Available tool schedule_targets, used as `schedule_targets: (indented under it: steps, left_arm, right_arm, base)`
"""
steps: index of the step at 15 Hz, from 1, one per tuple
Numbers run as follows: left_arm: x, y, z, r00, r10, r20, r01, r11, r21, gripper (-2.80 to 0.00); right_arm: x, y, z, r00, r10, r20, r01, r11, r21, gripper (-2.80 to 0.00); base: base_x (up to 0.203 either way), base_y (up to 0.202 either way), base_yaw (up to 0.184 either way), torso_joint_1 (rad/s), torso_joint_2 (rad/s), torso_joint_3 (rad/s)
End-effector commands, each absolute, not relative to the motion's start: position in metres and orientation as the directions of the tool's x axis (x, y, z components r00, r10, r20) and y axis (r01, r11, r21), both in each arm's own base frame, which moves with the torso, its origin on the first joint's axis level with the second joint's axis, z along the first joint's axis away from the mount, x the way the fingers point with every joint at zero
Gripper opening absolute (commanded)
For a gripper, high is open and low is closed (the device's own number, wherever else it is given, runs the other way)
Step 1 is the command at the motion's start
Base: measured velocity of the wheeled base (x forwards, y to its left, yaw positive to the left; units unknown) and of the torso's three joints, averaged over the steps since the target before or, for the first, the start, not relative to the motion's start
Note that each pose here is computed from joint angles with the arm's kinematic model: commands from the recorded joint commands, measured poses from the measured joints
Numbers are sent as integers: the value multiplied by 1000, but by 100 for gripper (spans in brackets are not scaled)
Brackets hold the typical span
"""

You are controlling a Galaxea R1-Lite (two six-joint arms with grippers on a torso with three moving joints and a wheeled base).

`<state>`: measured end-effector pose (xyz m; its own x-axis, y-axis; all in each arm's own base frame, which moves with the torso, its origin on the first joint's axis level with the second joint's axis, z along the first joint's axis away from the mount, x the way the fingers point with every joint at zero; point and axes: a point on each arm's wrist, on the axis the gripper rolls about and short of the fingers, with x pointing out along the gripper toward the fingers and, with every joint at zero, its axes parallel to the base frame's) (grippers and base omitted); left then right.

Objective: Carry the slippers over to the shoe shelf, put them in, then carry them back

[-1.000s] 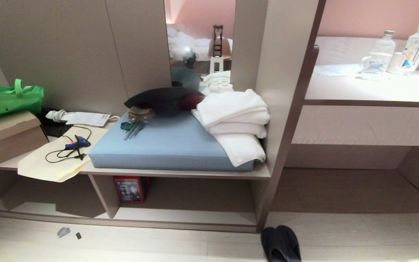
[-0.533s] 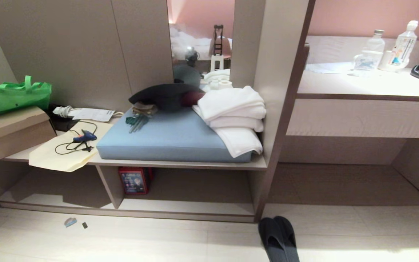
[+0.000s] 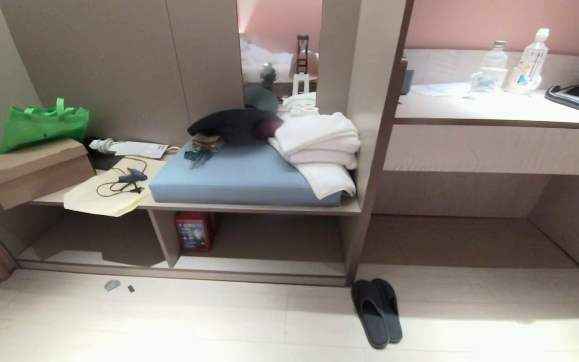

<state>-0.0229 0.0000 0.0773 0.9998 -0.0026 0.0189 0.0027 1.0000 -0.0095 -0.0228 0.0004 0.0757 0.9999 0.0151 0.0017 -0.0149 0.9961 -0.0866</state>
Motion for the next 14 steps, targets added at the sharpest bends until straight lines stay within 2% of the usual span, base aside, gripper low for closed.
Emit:
schedule_targets:
  steps: [1, 5, 14]
  left_arm:
    - [-22, 0, 75, 1000, -3, 12, 3, 1000, -11, -280]
    - [-22, 0, 75, 1000, -2, 12, 2, 1000, -8, -280]
    - [-22, 0, 75, 1000, -3, 12, 3, 1000, -6, -280]
  right_arm:
    - [-23, 0, 76, 1000, 13, 0, -13, 998, -58, -280]
    - [-23, 0, 76, 1000, 11, 0, -11, 999, -31, -280]
    - [-23, 0, 76, 1000, 7, 0, -7, 1000, -7, -280]
  base:
    - [-192, 0, 1, 4, 0, 2]
    - [-144, 0, -1, -1, 3, 2]
    - [0, 0, 0, 0, 0, 0]
